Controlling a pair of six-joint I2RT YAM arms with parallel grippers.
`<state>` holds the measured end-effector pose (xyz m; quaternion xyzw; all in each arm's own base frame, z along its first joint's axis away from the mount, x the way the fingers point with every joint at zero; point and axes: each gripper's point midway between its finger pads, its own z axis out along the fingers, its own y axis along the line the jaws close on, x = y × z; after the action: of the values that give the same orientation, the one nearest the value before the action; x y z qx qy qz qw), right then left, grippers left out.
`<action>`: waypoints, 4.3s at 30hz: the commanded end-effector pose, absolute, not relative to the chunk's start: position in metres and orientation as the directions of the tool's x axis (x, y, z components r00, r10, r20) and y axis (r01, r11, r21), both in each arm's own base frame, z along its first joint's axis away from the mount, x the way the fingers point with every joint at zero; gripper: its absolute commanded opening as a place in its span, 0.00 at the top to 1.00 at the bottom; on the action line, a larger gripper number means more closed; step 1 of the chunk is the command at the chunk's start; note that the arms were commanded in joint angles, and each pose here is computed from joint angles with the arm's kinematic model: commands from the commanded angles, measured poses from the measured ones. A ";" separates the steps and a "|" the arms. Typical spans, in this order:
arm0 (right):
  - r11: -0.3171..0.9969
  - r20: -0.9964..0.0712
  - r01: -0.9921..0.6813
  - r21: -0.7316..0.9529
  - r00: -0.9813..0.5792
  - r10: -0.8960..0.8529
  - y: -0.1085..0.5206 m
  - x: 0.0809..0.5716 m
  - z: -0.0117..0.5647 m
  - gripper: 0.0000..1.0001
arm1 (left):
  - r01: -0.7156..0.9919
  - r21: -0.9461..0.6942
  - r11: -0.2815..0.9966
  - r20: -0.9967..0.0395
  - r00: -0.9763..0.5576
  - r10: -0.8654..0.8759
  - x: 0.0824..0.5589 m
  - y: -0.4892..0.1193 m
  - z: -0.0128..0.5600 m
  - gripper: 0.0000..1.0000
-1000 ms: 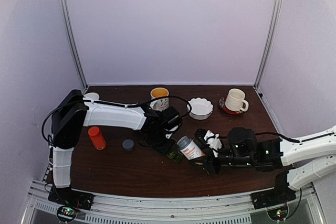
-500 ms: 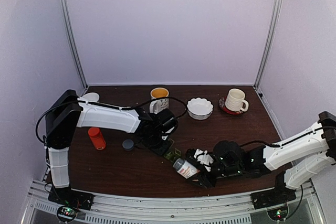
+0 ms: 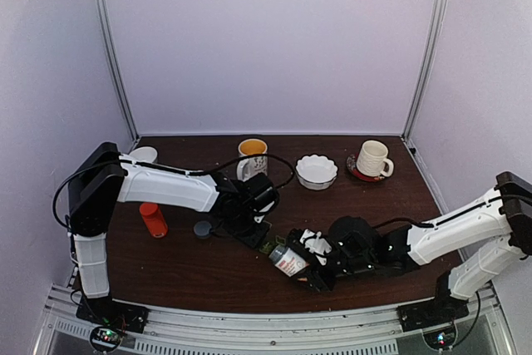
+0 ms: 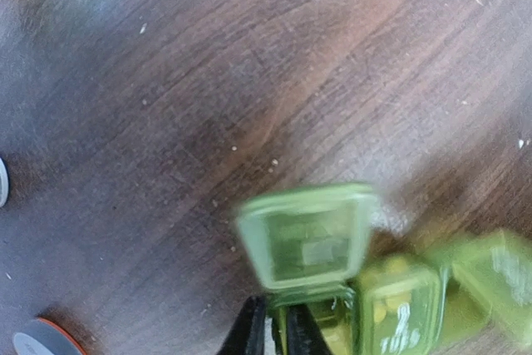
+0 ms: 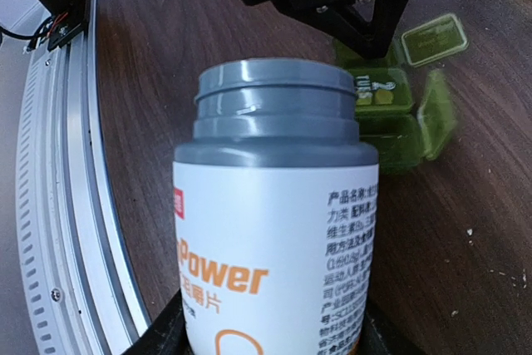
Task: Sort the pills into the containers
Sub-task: Hold the pill container at the center of the board, then pour the pill into the compartment of the pill container.
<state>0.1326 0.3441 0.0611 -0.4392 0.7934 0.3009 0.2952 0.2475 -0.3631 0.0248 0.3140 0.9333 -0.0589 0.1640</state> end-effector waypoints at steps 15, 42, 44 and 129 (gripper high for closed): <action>0.440 -0.626 -0.825 0.355 -0.559 -0.544 0.349 0.138 0.051 1.00 | 0.659 -0.037 0.751 -0.385 -0.703 0.598 0.247 -0.375 0.035 1.00; 0.476 -0.477 -0.696 0.537 -0.716 -0.509 0.347 0.143 0.062 1.00 | 0.664 -0.009 0.747 -0.402 -0.687 0.605 0.247 -0.376 0.037 1.00; 0.485 -0.465 -0.690 0.537 -0.722 -0.513 0.346 0.144 0.059 1.00 | 0.664 -0.007 0.748 -0.403 -0.686 0.606 0.247 -0.376 0.037 1.00; 0.530 -0.272 -0.523 0.667 -0.834 -0.481 0.347 0.146 0.047 1.00 | 0.672 0.031 0.740 -0.407 -0.667 0.624 0.246 -0.380 0.037 1.00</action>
<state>0.1438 0.3445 0.0577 -0.3012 0.8715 0.3853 0.0380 0.2436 -0.3715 0.0270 0.3515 0.9166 -0.0491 0.1839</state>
